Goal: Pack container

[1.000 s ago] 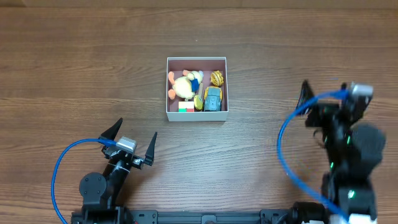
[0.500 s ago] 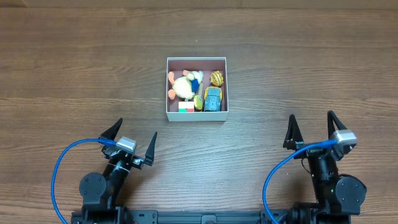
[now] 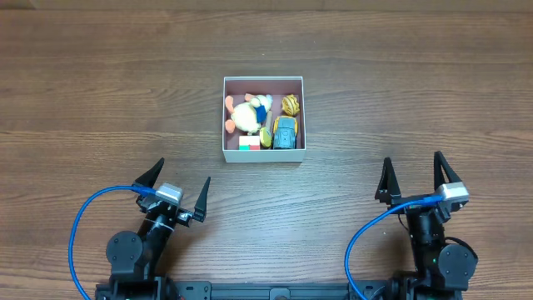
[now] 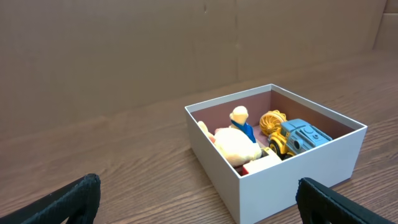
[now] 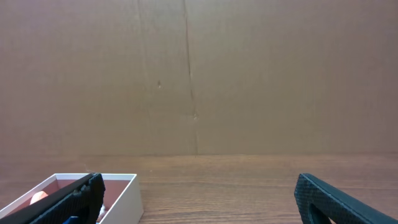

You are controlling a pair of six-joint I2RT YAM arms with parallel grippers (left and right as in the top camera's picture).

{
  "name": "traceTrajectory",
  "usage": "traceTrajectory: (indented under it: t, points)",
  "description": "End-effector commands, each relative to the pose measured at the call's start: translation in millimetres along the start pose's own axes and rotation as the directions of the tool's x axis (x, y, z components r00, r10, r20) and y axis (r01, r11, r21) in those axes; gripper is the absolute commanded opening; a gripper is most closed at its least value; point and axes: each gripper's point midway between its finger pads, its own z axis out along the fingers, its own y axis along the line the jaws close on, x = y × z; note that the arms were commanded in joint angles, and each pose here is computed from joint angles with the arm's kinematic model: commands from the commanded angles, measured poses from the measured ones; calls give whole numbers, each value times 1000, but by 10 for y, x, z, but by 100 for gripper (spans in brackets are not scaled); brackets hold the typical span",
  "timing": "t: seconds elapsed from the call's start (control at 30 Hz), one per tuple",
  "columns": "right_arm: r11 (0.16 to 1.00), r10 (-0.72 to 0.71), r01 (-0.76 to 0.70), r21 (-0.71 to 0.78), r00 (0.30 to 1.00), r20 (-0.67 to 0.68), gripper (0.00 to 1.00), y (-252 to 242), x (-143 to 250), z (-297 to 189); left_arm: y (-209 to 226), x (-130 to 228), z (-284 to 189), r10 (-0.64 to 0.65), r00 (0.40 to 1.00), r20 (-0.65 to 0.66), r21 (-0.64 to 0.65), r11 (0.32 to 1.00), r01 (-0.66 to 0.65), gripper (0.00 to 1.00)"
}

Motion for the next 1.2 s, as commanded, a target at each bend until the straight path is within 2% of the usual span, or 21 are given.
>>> traceTrajectory:
  t: [0.0, 0.3, 0.43, 1.17]
  points:
    - [1000, -3, 3, -1, 1000, 1, 100, -4, 55, -3, -12, -4, -5, 21, 1000, 8, 9, 1000, -21, 100]
    - [1000, 17, -14, 24, 995, -95, 100, -63, 370, -9, -12, -4, -5, 21, 1000, 8, 9, 1000, -21, 100]
    - [998, 39, -29, 56, 981, -187, 100, -117, 603, -45, -12, -4, -5, 21, 1000, 8, 9, 1000, -21, 100]
    - [998, 40, -31, 55, 983, -181, 100, -113, 587, -41, -12, -4, -5, 21, 1000, 8, 9, 1000, -21, 100]
